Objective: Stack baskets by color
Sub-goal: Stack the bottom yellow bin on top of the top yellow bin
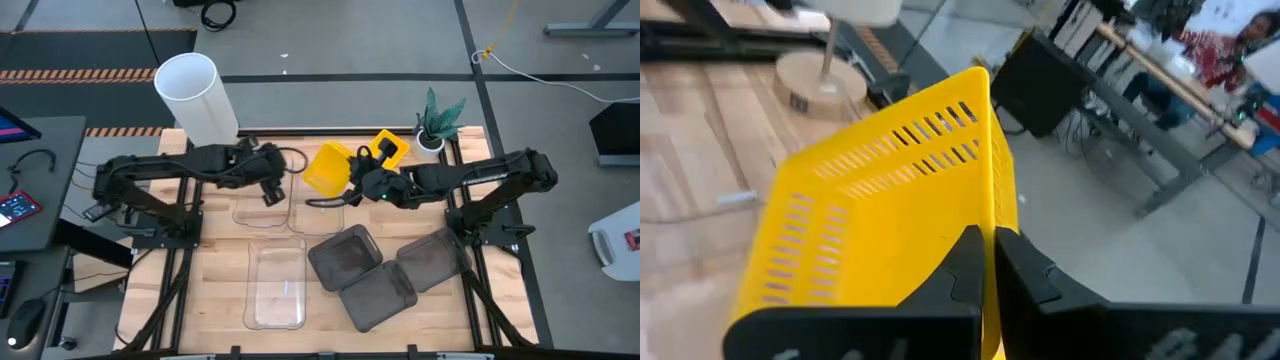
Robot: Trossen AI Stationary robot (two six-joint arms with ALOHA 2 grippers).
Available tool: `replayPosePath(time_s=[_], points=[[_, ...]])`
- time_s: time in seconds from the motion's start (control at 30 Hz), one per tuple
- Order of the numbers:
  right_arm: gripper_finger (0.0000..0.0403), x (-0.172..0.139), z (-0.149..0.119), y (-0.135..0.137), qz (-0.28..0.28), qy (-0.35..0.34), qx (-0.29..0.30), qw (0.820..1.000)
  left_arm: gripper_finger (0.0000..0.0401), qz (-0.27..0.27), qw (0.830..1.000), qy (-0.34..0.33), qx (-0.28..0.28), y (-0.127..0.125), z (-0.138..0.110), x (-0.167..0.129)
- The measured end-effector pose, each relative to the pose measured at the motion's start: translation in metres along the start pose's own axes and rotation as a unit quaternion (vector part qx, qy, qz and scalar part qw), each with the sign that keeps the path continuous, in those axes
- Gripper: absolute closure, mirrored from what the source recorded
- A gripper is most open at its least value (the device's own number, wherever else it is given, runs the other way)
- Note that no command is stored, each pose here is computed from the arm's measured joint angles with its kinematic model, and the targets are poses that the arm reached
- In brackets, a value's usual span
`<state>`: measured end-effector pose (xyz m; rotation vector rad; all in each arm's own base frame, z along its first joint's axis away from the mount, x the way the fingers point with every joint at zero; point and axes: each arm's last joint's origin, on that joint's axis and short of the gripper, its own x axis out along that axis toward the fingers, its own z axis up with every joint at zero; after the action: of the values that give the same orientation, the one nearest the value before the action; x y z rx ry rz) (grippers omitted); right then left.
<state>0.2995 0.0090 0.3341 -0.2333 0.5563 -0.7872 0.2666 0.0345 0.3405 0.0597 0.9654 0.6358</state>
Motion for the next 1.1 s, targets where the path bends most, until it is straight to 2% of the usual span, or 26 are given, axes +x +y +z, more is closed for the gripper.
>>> replayPosePath(time_s=[0.23,0.37,0.67,1.1], points=[[0.0391,-0.003,-0.011,-0.011,0.001,0.048,-0.011,0.999,0.0217,-0.021,0.998,-0.031,-0.052,0.01,-0.048,-0.01],[0.0391,-0.001,-0.016,-0.022,-0.011,0.074,-0.015,0.997,0.0225,-0.041,0.996,-0.049,-0.068,0.01,-0.066,-0.017],[0.0391,0.016,-0.024,-0.059,-0.052,0.131,-0.043,0.989,0.0239,-0.078,0.986,-0.108,-0.099,0.011,-0.087,-0.038],[0.0391,0.059,-0.042,-0.128,-0.038,0.212,-0.045,0.975,0.0259,-0.152,0.973,-0.135,-0.111,-0.007,-0.124,-0.044]])
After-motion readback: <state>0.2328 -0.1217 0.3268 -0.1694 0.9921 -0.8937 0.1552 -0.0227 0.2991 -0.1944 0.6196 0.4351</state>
